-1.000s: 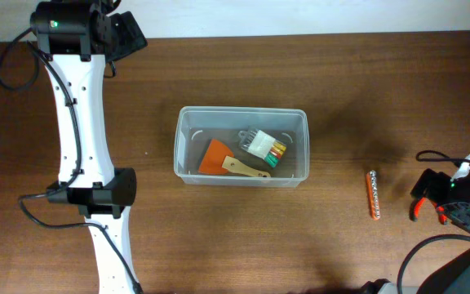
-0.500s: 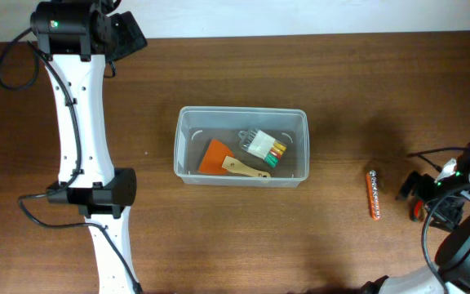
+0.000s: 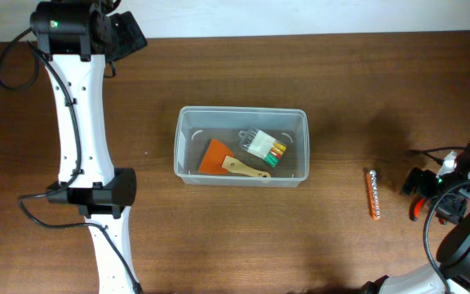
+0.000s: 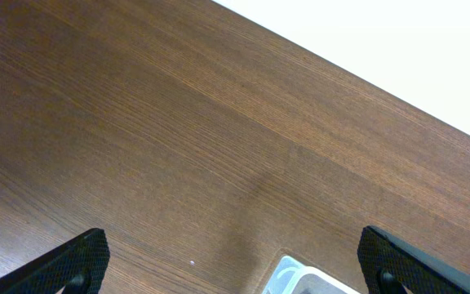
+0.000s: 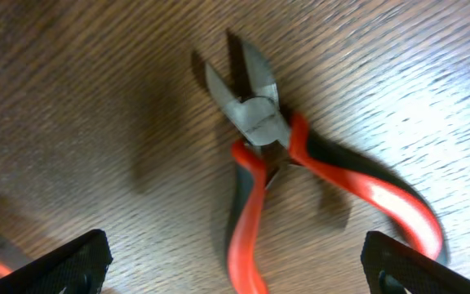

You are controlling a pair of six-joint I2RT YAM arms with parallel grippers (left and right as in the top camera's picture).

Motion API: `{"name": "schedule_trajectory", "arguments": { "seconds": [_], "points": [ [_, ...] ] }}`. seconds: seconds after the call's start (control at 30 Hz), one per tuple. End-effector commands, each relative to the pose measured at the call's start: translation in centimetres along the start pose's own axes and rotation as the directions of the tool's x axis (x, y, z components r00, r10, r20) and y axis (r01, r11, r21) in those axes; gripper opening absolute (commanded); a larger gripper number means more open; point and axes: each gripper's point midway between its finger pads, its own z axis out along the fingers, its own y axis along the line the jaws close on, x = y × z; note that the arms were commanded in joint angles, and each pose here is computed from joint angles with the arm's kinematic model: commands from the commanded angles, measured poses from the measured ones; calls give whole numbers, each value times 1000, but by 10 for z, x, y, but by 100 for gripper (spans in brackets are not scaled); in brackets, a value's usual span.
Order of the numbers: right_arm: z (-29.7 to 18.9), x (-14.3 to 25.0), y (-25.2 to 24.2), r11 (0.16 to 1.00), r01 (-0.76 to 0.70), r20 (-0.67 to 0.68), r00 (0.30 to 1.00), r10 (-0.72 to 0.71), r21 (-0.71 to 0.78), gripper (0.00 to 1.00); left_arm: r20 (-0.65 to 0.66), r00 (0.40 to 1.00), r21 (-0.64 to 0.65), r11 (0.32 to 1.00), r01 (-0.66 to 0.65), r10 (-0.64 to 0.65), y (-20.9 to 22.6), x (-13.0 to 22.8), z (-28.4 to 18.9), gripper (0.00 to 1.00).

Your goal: Pack container

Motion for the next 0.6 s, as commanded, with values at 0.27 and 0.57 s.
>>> {"name": "schedule_trajectory", "arguments": {
  "seconds": [0.27,0.57],
  "points": [
    [3,1,11,992,116,-10,993,-115,46,99,33,999,9,1000,-1,1,2,-6,-14,99],
    [5,2,46,970,236,-14,972,-235,57,99,33,999,9,1000,-1,1,2,-6,-14,99]
  ]
}}
